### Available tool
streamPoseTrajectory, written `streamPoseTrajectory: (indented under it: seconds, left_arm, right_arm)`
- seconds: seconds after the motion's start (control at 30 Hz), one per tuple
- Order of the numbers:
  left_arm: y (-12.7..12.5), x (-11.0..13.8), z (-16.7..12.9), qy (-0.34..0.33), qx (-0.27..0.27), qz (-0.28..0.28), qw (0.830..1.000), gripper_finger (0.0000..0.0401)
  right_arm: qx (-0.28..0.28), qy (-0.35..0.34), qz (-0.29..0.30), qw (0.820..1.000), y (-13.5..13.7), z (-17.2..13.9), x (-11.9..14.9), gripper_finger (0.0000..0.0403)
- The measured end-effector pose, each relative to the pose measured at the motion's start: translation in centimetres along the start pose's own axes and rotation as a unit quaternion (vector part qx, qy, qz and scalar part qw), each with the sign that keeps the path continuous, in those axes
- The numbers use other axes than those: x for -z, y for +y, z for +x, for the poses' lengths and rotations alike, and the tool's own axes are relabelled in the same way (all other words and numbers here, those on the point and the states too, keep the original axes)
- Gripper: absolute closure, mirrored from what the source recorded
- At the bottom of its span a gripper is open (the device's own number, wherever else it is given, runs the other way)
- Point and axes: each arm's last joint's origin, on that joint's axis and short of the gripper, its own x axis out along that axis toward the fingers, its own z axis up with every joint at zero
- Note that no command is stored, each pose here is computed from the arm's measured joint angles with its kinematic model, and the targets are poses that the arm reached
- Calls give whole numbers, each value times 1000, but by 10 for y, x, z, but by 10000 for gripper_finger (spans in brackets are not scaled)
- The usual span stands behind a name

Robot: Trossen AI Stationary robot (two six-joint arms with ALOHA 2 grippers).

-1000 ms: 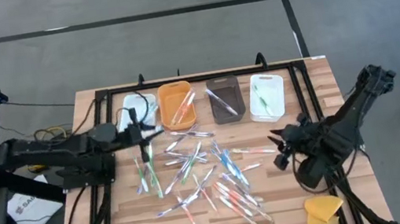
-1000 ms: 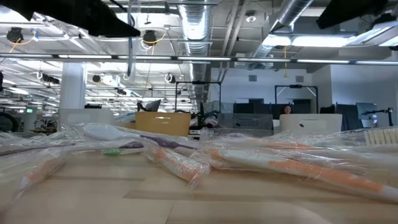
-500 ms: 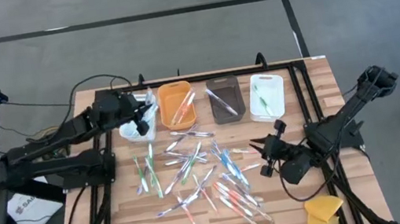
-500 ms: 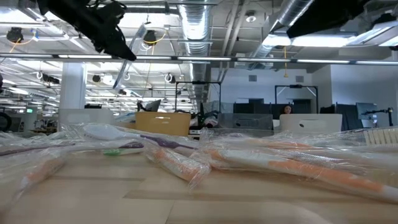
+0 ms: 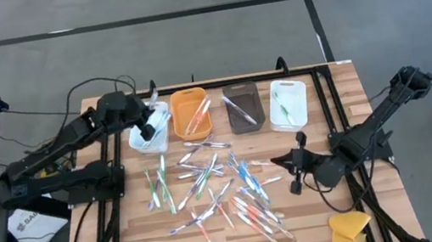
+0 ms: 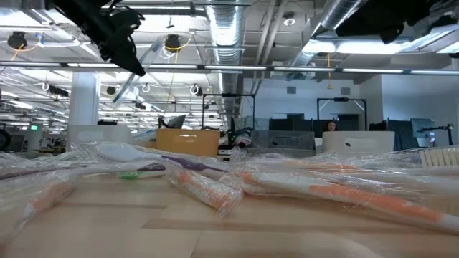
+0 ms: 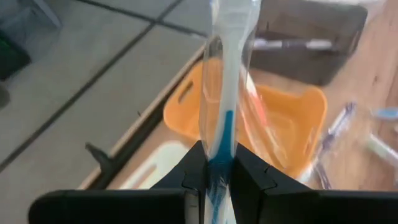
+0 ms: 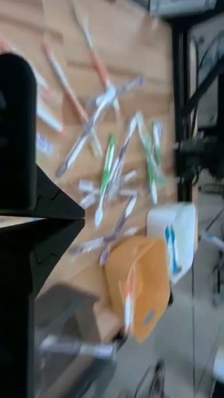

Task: Pick & Place Toothbrushes
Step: Put the blue toothbrush into the left white bin

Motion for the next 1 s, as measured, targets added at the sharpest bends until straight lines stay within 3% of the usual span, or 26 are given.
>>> streamPoseTrajectory:
  seconds: [0.17, 0.6, 1.0]
  left_arm:
    - [2, 13, 4, 74, 1, 4, 997, 366]
    - [8, 21, 34, 156, 15, -18, 988, 366]
    - [8, 24, 35, 173, 30, -21, 984, 365]
  right_arm:
    - [-46, -17, -12, 999, 3, 2, 3, 398]
    - [-63, -16, -23, 998, -5, 16, -3, 400]
    - [-92, -7, -19, 996, -6, 19, -4, 401]
